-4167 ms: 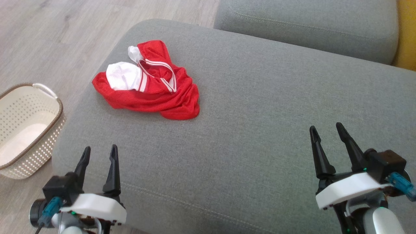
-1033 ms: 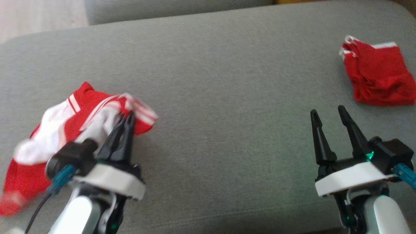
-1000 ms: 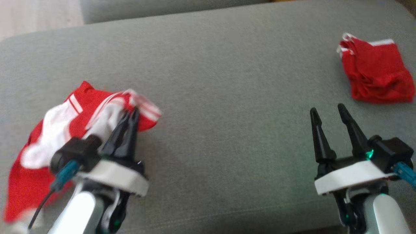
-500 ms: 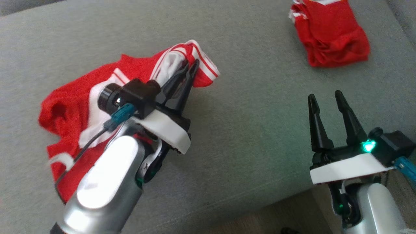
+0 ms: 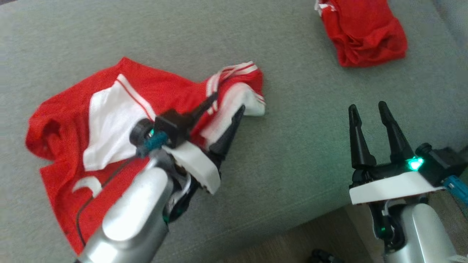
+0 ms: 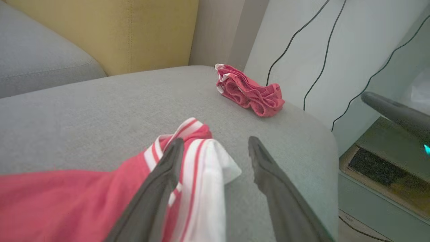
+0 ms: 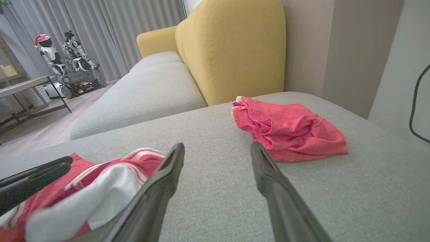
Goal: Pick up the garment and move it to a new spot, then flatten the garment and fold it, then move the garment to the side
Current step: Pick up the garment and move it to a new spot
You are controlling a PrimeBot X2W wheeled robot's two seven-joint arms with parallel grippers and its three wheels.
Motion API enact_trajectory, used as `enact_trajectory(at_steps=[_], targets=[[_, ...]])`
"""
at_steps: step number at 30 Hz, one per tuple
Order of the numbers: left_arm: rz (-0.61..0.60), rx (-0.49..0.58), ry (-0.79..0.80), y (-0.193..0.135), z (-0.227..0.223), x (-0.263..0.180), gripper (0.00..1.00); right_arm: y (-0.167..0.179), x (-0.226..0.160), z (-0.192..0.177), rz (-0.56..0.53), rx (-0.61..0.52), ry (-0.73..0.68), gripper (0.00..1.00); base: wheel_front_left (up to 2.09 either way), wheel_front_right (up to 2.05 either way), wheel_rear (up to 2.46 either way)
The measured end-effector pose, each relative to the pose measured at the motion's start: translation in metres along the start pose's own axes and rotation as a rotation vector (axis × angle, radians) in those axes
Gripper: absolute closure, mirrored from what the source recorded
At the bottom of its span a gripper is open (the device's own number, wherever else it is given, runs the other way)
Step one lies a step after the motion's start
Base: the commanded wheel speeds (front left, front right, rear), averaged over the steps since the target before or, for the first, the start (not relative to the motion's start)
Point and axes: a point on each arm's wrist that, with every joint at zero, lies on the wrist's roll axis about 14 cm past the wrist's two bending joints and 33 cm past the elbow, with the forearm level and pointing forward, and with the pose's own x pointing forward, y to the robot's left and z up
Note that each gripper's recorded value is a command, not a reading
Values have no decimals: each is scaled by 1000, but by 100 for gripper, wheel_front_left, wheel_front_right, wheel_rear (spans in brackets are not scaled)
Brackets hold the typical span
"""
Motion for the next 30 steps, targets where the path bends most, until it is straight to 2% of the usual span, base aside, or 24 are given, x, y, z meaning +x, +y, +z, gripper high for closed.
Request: enact_trajectory(at_steps=[3,7,16,20,26,30], targets=[[24,-10,-15,-2,-1,-16,0,8,5,2,27,-11,-6,0,0,0,0],[127,-5,-61,13,7,-42,0,21,13,4,72,-26,-2,0,0,0,0],[519,61,-163,95,42,-129,0,61,30,13,192,-54,-4,0,0,0,0],[671,83,-177,118,48,-174,0,73,32,17,225,-56,-10,0,0,0,0],[825,106,-196,131,55,-230,0,84,24,15,259,-63,11,0,0,0,0],[861,109,-195,126,53,-249,0,87,18,16,270,-63,12,0,0,0,0]])
